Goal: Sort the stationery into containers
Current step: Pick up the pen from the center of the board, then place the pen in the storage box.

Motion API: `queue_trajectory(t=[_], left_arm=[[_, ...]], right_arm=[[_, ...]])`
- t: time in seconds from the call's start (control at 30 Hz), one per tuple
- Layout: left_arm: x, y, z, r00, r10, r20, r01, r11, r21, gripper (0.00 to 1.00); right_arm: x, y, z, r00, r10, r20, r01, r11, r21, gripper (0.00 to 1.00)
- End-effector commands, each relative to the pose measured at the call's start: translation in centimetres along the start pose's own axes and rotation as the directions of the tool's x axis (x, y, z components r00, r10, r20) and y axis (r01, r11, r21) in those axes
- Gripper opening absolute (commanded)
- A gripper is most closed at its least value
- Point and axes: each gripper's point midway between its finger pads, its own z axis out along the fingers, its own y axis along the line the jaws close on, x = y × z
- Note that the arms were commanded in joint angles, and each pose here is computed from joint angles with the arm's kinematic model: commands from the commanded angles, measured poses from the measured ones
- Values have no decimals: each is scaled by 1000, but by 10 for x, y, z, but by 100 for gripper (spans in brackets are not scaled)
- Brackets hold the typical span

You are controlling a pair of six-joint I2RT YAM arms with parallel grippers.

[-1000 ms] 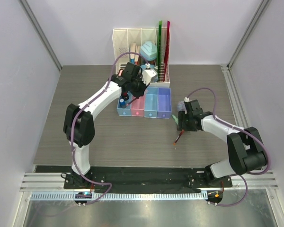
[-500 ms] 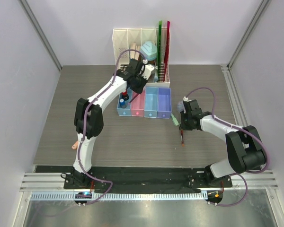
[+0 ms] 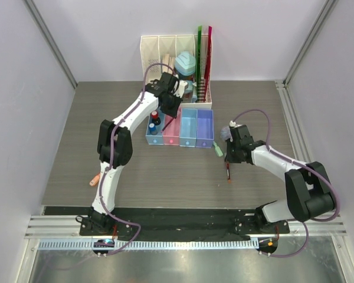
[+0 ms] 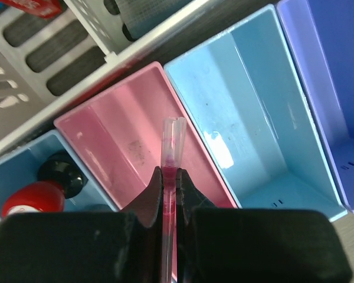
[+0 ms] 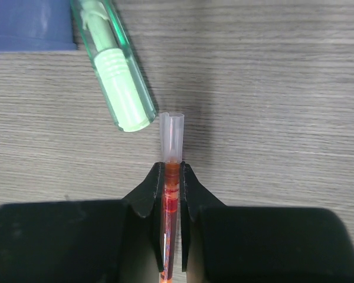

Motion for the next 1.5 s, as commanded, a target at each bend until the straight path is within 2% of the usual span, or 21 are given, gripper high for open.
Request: queue_trajectory(t=[0.0,0.33,0.63,0.7,0.73,0.83,0.87,0.93,1.2,1.37,1.43,1.47], left_arm=[[-6,-9,-7,998,-65,4,64,997,43,0],[2,15,10,995,-101,-21,101,995,-21,0],[7,39,21,993,-114,-27,112,991,-68,0],[5,40,22,994,-110,-25,108,992,-70,5],[4,41,21,994,-109,-18,108,992,-72,17],[-7,35,14,995,-98,13,98,994,-39,40],[-12,32,11,995,-95,27,96,995,-25,42],[-22,30,3,994,-90,64,91,996,-15,46],[-44,6,-35,987,-88,136,75,992,97,45],[-56,-2,-103,971,-40,236,18,995,94,45],[-45,0,-117,975,-30,221,12,996,83,46],[-47,-2,-141,967,-14,256,-5,997,76,47]], right_arm=[[-24,3,-17,994,-17,104,18,1000,-7,1],[-74,22,-61,960,-29,280,54,995,-81,1],[-109,54,-93,924,-14,382,96,976,-196,1],[-119,62,-100,914,-11,406,108,971,-215,1],[-122,65,-101,911,-14,411,114,969,-219,1],[-133,77,-109,901,-22,434,139,961,-239,1],[-135,81,-109,899,-26,437,145,960,-241,1],[-142,87,-112,892,-37,451,161,957,-242,1],[-160,111,-114,873,-64,483,209,945,-251,1],[-176,131,-114,857,-64,512,231,935,-270,1],[-180,138,-108,860,-63,507,231,933,-277,1],[-187,143,-110,853,-51,519,229,931,-284,1]])
